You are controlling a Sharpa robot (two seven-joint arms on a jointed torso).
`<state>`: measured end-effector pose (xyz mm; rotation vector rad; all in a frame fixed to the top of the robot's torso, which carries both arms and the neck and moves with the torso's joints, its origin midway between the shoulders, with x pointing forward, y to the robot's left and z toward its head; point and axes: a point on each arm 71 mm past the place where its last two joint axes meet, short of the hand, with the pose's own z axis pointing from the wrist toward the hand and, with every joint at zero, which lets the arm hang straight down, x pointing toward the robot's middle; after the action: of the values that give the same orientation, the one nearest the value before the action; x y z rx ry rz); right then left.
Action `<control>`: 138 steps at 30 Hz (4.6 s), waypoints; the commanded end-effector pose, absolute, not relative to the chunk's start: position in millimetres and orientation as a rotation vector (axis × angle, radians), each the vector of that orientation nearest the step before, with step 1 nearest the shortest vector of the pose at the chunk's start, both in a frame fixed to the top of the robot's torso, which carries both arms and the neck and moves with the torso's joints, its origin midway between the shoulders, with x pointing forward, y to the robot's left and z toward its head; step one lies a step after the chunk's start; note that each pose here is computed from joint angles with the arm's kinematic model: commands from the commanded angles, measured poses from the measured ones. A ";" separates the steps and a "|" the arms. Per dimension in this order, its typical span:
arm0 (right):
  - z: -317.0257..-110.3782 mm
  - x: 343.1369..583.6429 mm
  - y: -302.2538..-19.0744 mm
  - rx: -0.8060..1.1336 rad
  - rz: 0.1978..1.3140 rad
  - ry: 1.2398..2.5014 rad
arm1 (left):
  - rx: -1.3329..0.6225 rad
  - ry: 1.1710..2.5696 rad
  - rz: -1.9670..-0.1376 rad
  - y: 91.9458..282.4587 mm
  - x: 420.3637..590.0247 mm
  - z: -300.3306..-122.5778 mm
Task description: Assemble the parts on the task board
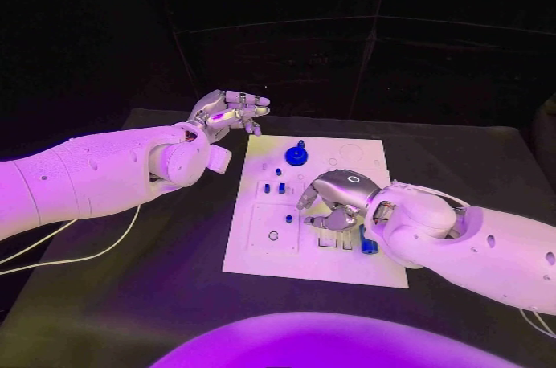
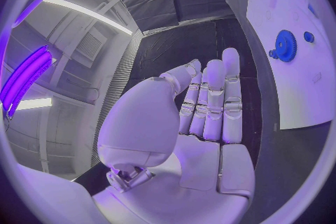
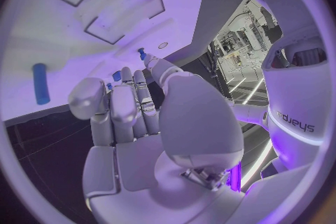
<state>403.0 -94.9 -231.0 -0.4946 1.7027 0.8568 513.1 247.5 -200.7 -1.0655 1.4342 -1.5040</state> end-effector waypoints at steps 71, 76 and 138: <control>-191.6 437.9 -155.6 -0.353 0.684 1.692 | -1.064 1.446 -1.531 246.7 513.6 -200.4; -180.9 422.6 -144.9 -0.342 0.776 1.649 | -1.064 1.447 -1.532 246.4 513.6 -200.5; -236.5 389.1 -27.4 -0.733 0.893 1.768 | -1.058 1.459 -1.548 237.0 514.8 -200.9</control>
<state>388.8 -27.7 -235.7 -0.7095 1.7690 0.9262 514.7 238.4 -202.2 -1.0612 1.4586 -1.5320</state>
